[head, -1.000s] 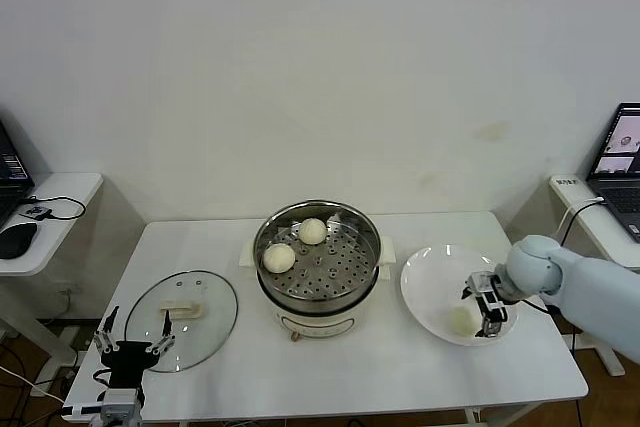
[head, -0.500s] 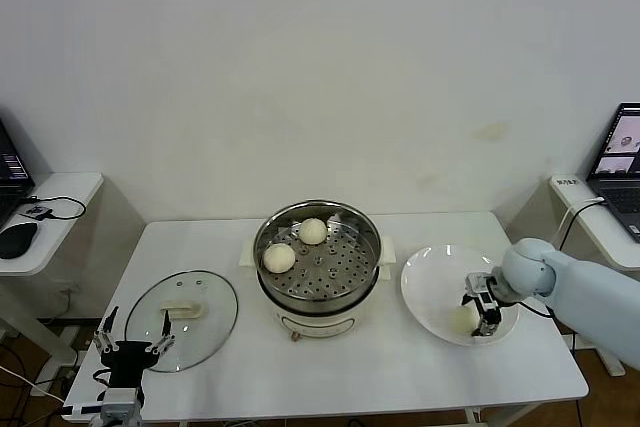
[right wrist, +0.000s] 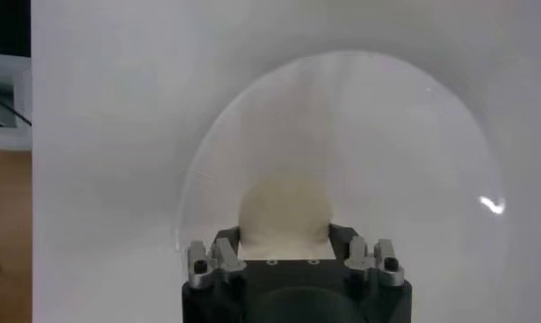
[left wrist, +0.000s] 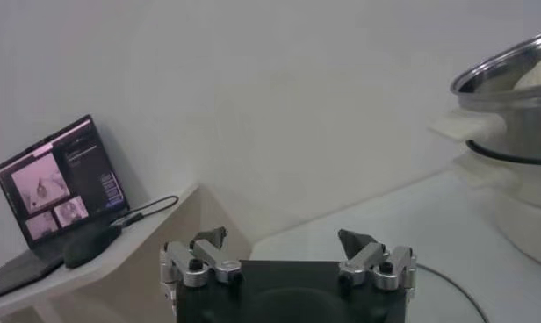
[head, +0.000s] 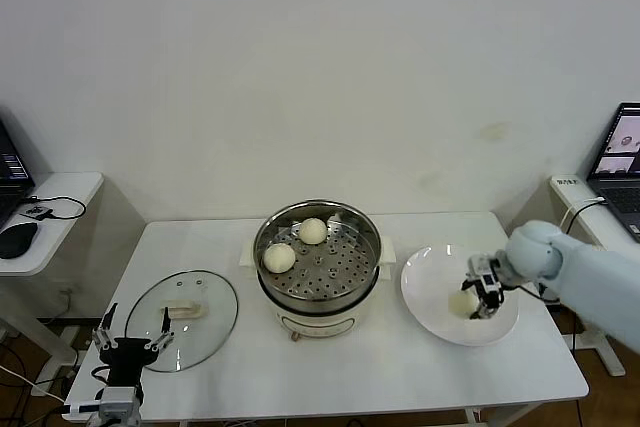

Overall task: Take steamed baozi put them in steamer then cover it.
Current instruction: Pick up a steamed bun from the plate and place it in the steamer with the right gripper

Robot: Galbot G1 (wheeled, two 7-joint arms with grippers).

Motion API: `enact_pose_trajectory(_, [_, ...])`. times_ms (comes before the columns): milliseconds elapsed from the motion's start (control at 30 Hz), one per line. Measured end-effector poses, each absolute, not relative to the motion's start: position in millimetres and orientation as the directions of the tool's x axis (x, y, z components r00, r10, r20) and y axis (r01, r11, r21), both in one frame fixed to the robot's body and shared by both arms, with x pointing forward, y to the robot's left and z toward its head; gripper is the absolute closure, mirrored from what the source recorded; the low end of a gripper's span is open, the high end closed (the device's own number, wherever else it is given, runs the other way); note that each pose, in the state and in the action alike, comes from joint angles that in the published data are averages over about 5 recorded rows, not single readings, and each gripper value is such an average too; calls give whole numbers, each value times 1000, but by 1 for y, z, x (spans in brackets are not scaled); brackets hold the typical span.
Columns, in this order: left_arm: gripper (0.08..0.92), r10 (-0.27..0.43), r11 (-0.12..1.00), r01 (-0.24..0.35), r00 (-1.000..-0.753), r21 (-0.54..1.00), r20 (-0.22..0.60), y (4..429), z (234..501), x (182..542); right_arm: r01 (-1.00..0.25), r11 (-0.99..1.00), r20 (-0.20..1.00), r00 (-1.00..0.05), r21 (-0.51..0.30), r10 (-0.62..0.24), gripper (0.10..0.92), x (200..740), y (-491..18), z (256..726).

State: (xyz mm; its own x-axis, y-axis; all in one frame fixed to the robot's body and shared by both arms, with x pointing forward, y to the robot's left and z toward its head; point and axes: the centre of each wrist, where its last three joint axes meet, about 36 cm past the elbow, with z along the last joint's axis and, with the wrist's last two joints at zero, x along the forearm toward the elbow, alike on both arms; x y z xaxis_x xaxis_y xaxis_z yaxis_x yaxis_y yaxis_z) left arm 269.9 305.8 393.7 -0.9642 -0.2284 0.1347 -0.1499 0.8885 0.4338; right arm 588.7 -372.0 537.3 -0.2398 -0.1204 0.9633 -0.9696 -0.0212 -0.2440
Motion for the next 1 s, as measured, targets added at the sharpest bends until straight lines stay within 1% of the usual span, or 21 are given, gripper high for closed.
enact_pose_trajectory(167, [177,-222,890,-146,-966,431,132,304,395,270,-953,-19,943,-295,-301,-157,377,603,-361,584])
enact_pose_trajectory(300, [177,-219,891,-145,-967,429,129,303,396,270,-935,-33,920,-341,-353,-191,377,614,-344,623])
enact_pose_trajectory(433, [177,-216,893,-144,-968,426,125,302,398,270,-913,-69,895,-377,-403,-237,377,622,-313,658])
enact_pose_trajectory(533, [177,-217,893,-145,-968,425,126,302,398,269,-896,-110,879,-388,-429,-276,377,625,-284,675])
enact_pose_trajectory(733, [177,-228,890,-153,-965,431,127,305,399,267,-867,-211,863,-363,-451,-352,377,629,-222,684])
enact_pose_trajectory(867, [177,-236,887,-161,-964,433,125,308,401,265,-844,-304,867,-316,-442,-385,376,630,-181,678])
enact_pose_trajectory(1000, [177,-245,886,-172,-962,431,119,309,403,264,-807,-409,878,-263,-427,-400,371,631,-145,668])
